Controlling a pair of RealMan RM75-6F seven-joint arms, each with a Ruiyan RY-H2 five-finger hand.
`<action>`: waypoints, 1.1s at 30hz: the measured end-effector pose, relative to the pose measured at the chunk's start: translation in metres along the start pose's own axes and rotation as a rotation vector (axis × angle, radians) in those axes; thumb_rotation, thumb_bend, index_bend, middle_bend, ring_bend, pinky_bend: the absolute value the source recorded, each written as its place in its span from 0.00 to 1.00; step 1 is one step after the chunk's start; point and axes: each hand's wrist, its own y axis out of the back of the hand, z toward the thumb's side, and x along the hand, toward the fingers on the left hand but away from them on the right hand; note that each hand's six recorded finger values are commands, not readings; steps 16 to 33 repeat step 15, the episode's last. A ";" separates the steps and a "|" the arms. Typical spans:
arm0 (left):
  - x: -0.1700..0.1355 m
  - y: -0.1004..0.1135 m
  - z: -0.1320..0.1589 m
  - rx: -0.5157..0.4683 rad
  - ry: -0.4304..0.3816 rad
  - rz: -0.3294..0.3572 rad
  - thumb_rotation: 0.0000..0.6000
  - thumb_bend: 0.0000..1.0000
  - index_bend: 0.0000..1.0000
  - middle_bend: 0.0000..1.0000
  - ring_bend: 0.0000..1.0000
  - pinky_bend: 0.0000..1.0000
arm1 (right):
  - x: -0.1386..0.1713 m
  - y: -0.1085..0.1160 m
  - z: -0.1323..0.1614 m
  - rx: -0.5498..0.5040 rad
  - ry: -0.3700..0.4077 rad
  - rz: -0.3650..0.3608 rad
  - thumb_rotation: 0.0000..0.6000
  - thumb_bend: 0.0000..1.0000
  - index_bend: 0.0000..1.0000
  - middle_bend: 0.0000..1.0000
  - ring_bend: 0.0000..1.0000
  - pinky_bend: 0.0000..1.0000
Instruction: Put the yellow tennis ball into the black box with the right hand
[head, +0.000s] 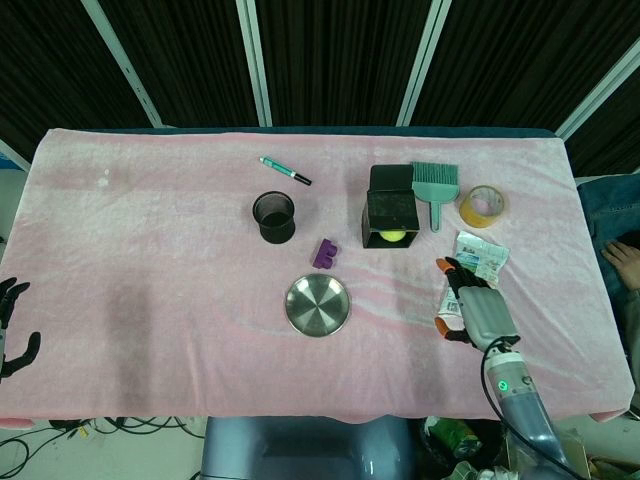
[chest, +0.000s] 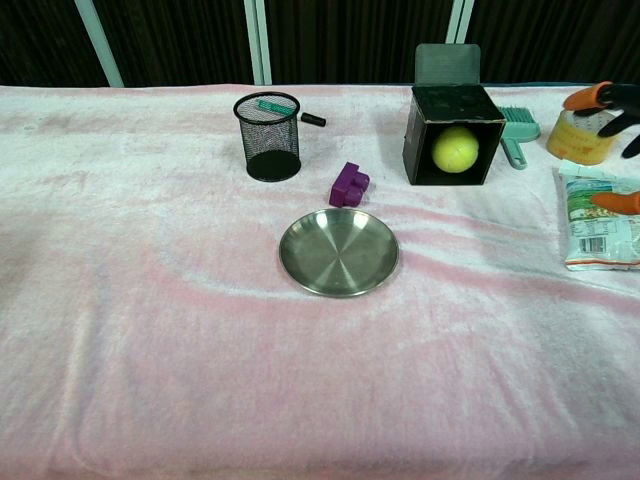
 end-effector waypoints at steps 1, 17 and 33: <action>0.000 0.000 0.000 0.001 -0.002 0.003 1.00 0.43 0.14 0.06 0.02 0.00 | 0.010 0.003 -0.008 0.032 0.015 -0.046 1.00 0.23 0.03 0.01 0.08 0.18; -0.002 0.003 0.004 0.008 -0.033 0.025 1.00 0.43 0.14 0.06 0.02 0.00 | 0.100 -0.008 -0.090 0.270 0.002 -0.315 1.00 0.23 0.01 0.00 0.08 0.18; -0.002 0.003 0.004 0.008 -0.033 0.025 1.00 0.43 0.14 0.06 0.02 0.00 | 0.100 -0.008 -0.090 0.270 0.002 -0.315 1.00 0.23 0.01 0.00 0.08 0.18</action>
